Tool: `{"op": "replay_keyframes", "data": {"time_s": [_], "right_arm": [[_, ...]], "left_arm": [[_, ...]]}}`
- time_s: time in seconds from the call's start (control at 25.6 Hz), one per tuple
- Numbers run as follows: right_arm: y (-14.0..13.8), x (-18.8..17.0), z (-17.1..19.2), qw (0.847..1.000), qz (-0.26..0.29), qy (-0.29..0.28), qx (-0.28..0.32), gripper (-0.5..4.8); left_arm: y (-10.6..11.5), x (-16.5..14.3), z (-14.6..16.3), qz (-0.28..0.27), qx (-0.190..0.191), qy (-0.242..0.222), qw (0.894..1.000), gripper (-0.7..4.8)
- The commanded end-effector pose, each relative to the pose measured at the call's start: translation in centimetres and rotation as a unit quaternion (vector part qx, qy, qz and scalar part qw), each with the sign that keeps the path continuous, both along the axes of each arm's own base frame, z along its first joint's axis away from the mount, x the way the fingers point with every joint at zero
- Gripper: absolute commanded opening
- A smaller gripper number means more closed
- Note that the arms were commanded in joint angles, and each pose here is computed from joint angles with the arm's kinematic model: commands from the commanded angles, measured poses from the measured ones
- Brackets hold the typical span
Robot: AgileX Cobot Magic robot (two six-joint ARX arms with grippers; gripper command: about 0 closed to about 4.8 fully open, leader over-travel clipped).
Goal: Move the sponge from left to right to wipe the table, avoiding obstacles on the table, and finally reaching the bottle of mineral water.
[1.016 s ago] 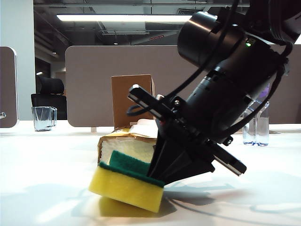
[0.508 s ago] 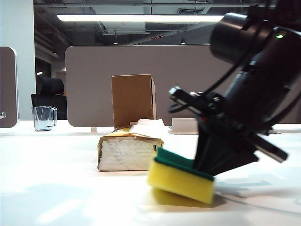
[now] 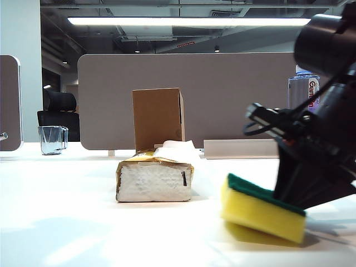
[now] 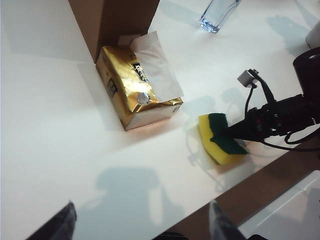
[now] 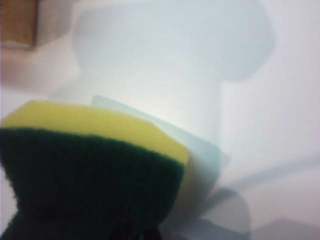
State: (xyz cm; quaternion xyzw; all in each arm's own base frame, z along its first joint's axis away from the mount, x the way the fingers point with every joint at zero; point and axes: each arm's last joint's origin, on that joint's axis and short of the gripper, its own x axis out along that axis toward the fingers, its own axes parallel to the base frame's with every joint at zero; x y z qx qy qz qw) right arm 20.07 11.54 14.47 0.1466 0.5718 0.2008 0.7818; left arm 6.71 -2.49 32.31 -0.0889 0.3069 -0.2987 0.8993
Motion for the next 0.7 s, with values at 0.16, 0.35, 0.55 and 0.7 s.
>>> {"op": "replay_keyframes", "data": {"time_s": [0.16,0.35,0.55,0.7], "right_arm": [[-2.6,-0.7,0.1,0.997,-0.032,0.018,-0.069,-0.09],[-4.9,-0.6,0.8,0.995,-0.051,0.013,-0.083,-0.09],[-6.6,-0.6,1.3,0.994,-0.071,0.005,-0.087,-0.09],[-8.3,-0.9,1.9,0.992,-0.086,-0.001,-0.092,-0.09]], "left_arm": [[0.0,-0.1,0.3,-0.006,-0.005,-0.008,1.0,3.42],[0.0,-0.1,0.3,-0.005,-0.006,-0.008,1.0,3.42],[0.0,-0.1,0.3,-0.005,-0.006,-0.008,1.0,3.42],[0.0,-0.1,0.3,-0.005,-0.006,-0.007,1.0,3.42]]}}
